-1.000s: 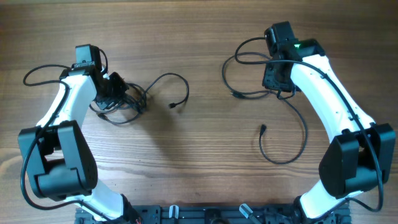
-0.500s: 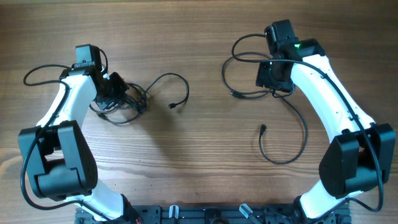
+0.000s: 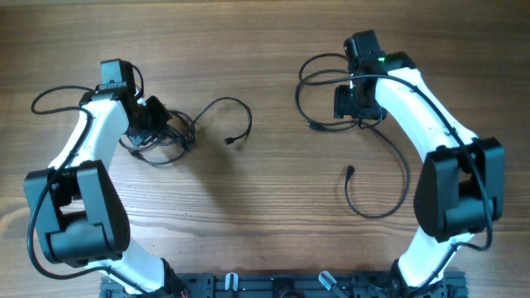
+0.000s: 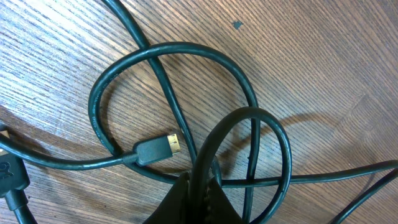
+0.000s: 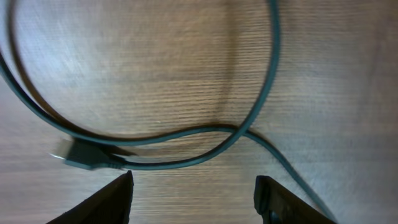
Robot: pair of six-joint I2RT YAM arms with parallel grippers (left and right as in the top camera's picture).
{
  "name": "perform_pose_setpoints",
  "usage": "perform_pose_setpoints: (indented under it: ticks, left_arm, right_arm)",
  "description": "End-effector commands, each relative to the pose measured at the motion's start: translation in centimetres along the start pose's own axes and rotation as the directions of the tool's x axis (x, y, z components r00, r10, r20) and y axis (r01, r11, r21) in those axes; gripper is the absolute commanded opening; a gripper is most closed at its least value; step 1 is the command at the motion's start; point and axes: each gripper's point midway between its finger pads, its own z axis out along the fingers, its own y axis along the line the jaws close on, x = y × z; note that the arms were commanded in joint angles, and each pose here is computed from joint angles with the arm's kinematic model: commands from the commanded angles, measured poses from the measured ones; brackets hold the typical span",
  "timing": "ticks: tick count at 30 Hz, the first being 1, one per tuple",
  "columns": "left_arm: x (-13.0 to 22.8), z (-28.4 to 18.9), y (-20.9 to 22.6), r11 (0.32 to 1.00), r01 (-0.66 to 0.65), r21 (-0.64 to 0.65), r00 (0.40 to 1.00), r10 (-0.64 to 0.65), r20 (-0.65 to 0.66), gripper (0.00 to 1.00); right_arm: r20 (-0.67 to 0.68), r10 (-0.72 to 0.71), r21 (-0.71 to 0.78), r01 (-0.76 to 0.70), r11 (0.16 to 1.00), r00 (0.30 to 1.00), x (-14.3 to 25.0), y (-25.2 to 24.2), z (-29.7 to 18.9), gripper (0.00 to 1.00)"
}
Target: Untangle cables
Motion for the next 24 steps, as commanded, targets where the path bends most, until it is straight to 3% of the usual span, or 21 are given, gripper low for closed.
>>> perform_pose_setpoints:
  ticks: [1, 6, 11, 12, 14, 19, 24]
  left_arm:
    - [0.3, 0.5, -0.3, 1.0, -0.025, 0.005, 1.0, 0.025, -0.02, 0.1]
    - [0.3, 0.5, -0.3, 1.0, -0.024, 0.005, 1.0, 0.024, -0.02, 0.1]
    - [0.3, 0.5, -0.3, 1.0, -0.025, 0.005, 1.0, 0.025, -0.02, 0.1]
    - [0.3, 0.5, -0.3, 1.0, -0.025, 0.005, 1.0, 0.025, -0.02, 0.11]
    - [0.3, 0.5, -0.3, 1.0, -0.025, 0.005, 1.0, 0.025, -0.02, 0.11]
    - [0.3, 0.5, -0.3, 1.0, -0.025, 0.005, 1.0, 0.025, -0.019, 0.11]
    - [0.3, 0.5, -0.3, 1.0, -0.025, 0.005, 1.0, 0.025, -0.019, 0.12]
  right_arm:
    - [-0.041, -0.335, 0.004, 0.336, 0.942, 0.941, 0.4, -0.1, 1.6, 0.66]
    - [-0.025, -0.616, -0.106, 0.611, 0.785, 0.787, 1.2, 1.4, 2.5, 0.68]
    - [0.028, -0.731, -0.13, 0.727, 0.674, 0.682, 0.8, 2.3, 2.8, 0.73]
    - [0.029, -0.793, -0.135, 0.788, 0.6, 0.609, 1.0, 2.2, 3.3, 0.74]
    - [0.029, -0.825, -0.14, 0.82, 0.556, 0.564, 1.2, 2.2, 3.6, 0.74]
    - [0.018, -0.864, -0.158, 0.855, 0.494, 0.503, 1.5, 2.3, 5.2, 0.75]
    - [0.008, -0.866, -0.169, 0.855, 0.491, 0.499, 1.5, 2.4, 7.3, 0.75]
